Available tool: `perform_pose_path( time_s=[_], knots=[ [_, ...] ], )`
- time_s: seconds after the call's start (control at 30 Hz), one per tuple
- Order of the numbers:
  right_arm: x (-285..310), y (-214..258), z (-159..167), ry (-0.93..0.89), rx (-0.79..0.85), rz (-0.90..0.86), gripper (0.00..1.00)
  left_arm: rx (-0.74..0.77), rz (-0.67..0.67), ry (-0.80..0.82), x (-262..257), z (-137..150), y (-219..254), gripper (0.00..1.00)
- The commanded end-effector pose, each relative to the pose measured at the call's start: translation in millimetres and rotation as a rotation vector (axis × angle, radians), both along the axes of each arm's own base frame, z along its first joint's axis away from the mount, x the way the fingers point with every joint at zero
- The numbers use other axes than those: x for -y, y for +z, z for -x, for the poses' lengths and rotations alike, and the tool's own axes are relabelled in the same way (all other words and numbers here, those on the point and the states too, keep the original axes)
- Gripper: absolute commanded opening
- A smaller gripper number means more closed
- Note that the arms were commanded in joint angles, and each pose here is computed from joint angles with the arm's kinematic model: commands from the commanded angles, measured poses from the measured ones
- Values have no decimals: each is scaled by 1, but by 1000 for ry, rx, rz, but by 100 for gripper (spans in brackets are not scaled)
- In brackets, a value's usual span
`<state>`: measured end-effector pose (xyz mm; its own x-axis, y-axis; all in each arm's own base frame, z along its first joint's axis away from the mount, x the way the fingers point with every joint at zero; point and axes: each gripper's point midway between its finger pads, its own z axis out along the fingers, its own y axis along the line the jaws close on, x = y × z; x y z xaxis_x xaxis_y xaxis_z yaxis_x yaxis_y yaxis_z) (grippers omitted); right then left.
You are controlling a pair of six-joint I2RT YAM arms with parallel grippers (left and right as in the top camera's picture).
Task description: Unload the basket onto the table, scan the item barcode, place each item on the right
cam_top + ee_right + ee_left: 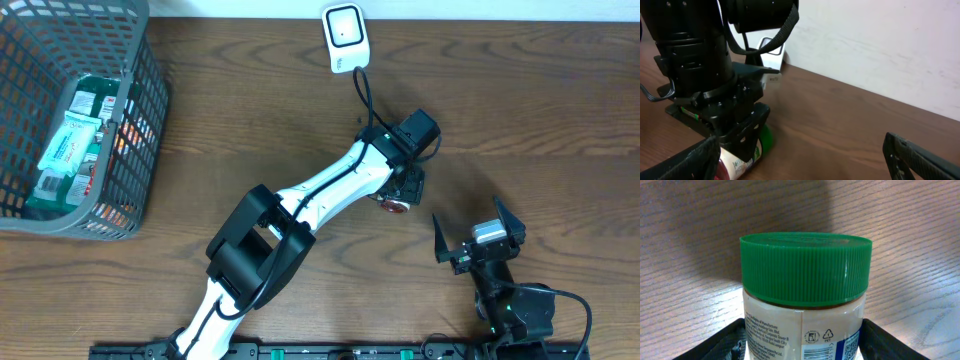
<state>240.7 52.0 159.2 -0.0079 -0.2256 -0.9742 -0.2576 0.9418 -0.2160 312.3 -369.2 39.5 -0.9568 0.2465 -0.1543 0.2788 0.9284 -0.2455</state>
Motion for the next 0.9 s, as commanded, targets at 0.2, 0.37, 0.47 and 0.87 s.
perform_pose_path(
  time_s=[0.2, 0.37, 0.47, 0.87],
  knots=[
    [-3, -1, 1, 9, -4, -12, 99, -29, -58, 4, -7, 8, -22, 70],
    [-3, -1, 1, 9, -4, -12, 99, -31, -59, 2, -7, 9, -22, 70],
    [-3, -1, 1, 9, -4, -12, 99, -29, -59, -1, -6, 10, -22, 70],
    [-3, -1, 1, 9, -4, -12, 99, -30, -59, -1, -6, 10, -22, 83]
  ],
)
